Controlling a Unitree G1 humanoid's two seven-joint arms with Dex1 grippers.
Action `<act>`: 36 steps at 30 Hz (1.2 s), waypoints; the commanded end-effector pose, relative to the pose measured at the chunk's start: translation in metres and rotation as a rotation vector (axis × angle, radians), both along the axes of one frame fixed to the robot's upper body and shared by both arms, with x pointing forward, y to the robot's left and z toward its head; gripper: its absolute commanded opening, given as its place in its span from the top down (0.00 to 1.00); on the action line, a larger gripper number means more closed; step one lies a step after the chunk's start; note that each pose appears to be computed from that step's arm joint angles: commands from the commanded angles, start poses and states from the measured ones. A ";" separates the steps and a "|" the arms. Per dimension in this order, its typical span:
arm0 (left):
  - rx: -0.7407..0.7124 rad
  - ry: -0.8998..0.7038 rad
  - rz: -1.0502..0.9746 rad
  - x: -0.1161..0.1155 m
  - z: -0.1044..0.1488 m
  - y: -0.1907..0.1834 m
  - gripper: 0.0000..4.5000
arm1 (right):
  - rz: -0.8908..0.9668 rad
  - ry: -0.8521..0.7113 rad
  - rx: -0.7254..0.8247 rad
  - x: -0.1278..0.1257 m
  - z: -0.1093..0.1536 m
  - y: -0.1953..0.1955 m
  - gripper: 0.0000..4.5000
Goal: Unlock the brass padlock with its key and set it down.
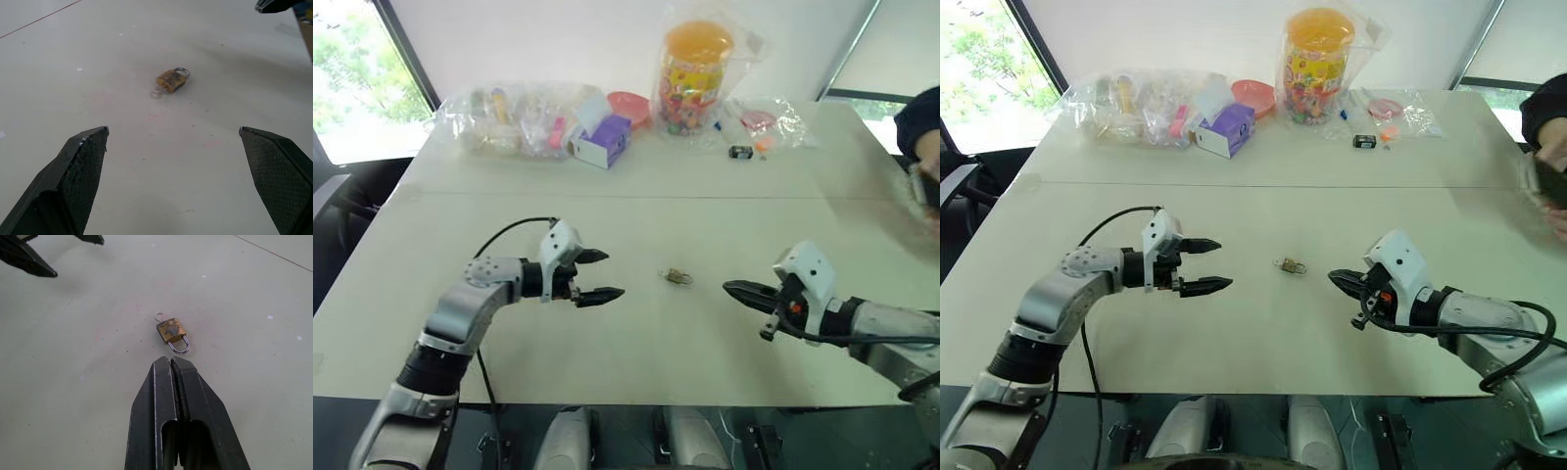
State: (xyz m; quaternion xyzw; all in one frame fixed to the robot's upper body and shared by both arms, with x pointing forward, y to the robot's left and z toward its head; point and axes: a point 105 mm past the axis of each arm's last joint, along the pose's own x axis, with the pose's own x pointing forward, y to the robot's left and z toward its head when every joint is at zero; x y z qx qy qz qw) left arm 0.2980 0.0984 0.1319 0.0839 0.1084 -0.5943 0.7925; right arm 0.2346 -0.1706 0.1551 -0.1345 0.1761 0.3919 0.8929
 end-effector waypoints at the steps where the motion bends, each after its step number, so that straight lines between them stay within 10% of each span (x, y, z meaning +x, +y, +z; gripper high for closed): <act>1: -0.033 -0.017 -0.045 -0.003 0.013 -0.004 0.01 | 0.051 -0.040 -0.026 -0.004 0.011 0.005 1.00; 33: -0.021 -0.021 -0.042 -0.003 0.024 -0.005 0.01 | 0.112 -0.133 -0.067 0.012 0.009 0.025 1.00; 36: -0.018 -0.008 -0.045 -0.006 0.023 -0.002 0.00 | 0.134 -0.129 -0.065 0.019 0.004 0.030 0.81</act>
